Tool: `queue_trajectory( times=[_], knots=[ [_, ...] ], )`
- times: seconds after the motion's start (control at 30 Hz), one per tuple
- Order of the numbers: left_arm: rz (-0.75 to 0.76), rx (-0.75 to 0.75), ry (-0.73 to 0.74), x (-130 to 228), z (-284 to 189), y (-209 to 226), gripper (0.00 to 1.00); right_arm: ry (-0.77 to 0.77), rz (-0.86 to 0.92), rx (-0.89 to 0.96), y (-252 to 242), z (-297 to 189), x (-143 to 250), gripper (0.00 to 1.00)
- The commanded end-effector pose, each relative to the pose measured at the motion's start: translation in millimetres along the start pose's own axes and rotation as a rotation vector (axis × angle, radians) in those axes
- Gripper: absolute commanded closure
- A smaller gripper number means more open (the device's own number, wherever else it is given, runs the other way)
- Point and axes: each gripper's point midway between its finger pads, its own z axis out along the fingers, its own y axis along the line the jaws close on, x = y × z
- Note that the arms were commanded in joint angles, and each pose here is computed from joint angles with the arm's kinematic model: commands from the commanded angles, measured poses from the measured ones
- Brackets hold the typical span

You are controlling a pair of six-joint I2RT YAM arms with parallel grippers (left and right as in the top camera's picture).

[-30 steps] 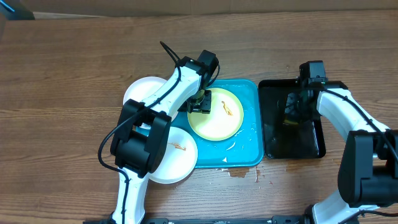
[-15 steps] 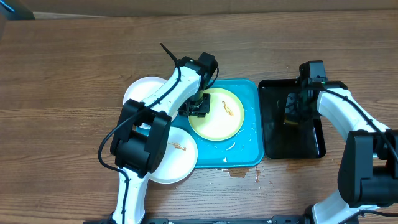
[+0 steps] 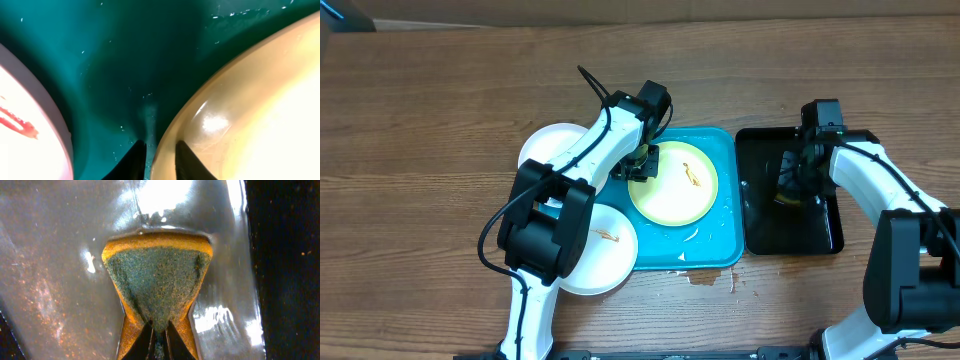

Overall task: Clean dirty plates on tray and stack at the side
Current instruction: 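Lift the sponge with the right gripper and carry it toward the yellow plate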

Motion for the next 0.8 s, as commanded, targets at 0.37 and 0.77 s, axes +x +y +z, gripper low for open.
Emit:
queue_trajectory(
  times=[0.37,0.77],
  knots=[
    [0.067,0.052,0.107,21,0,-7,0.75,0.007,0.005,-0.053,9,-9,0,0.92],
    [0.086,0.005,0.025,3,1,0,0.96,0.01,0.057,-0.052,9,-9,1,0.96]
  ],
)
